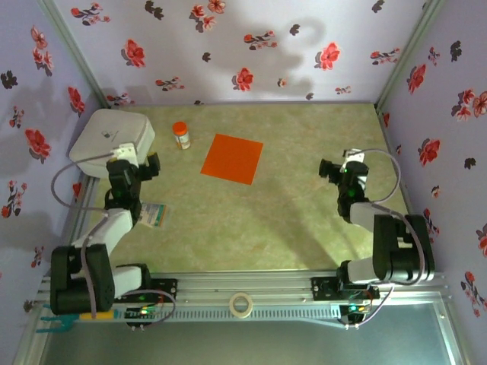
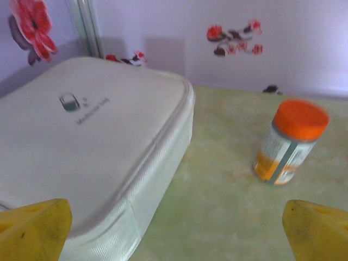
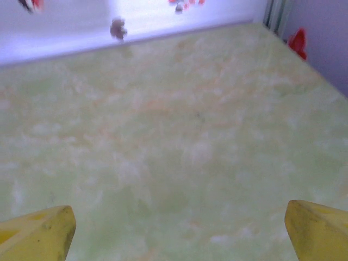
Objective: Fold a paper plane with a square sheet of paper (pick it up from the middle)
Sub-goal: Move the paper to the center of the table.
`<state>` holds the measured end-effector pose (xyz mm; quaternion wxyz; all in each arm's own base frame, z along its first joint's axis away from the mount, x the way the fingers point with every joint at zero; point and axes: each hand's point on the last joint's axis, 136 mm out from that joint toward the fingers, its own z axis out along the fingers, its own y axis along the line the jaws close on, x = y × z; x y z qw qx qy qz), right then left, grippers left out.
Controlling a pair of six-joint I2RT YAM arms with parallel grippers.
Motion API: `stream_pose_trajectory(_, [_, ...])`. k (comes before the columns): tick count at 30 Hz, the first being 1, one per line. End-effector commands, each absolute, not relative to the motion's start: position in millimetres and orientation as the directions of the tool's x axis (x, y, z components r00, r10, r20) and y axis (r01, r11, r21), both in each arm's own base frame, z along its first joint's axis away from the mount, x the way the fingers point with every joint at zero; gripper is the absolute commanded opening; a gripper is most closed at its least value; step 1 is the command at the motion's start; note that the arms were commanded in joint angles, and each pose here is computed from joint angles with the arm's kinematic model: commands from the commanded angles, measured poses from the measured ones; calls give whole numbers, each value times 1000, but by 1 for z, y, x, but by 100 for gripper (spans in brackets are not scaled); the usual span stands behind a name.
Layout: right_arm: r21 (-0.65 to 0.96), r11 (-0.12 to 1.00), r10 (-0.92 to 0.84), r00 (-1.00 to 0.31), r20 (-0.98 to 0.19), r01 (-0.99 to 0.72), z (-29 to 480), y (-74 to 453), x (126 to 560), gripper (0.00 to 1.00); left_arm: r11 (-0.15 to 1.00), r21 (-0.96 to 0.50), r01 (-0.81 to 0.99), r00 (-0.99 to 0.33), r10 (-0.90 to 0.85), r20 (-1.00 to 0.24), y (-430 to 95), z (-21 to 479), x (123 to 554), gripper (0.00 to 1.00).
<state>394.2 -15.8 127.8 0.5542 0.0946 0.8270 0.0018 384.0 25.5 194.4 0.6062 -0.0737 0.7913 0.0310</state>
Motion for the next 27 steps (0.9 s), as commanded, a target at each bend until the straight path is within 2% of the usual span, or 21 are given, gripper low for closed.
stream_pose_trajectory(1, [242,923,354,-408,-842,300,143,-23,383,99,966,-125,-228,-345,-200,-917,31,202,366,100])
stream_pose_trajectory(3, [391,837,527,-374,-763,382,154,-22,378,99,951,-193,-243,-354,-272,-895,29,210,358,100])
stream_pose_trajectory(4, [453,802,590,-400,-701,389,156,-14,375,99,949,-236,-210,-358,-299,-884,20,213,356,100])
stream_pose_trajectory(6, [516,796,603,-478,-638,316,160,9,373,99,937,-337,-89,-369,-346,-863,-5,222,356,100])
stream_pose_trajectory(10, [655,714,663,-540,-518,247,154,40,370,99,865,-494,91,-478,-397,-784,-61,228,363,98])
stream_pose_trajectory(16, [754,632,640,-669,-379,177,134,80,359,99,867,-425,261,-654,-165,-738,-155,191,377,97])
stream_pose_trajectory(23, [769,620,598,-729,-333,158,124,104,345,99,864,-378,333,-795,42,-605,-235,135,402,96])
stream_pose_trajectory(27, [788,597,586,-753,-301,150,125,117,339,99,861,-378,341,-841,99,-533,-267,109,414,96])
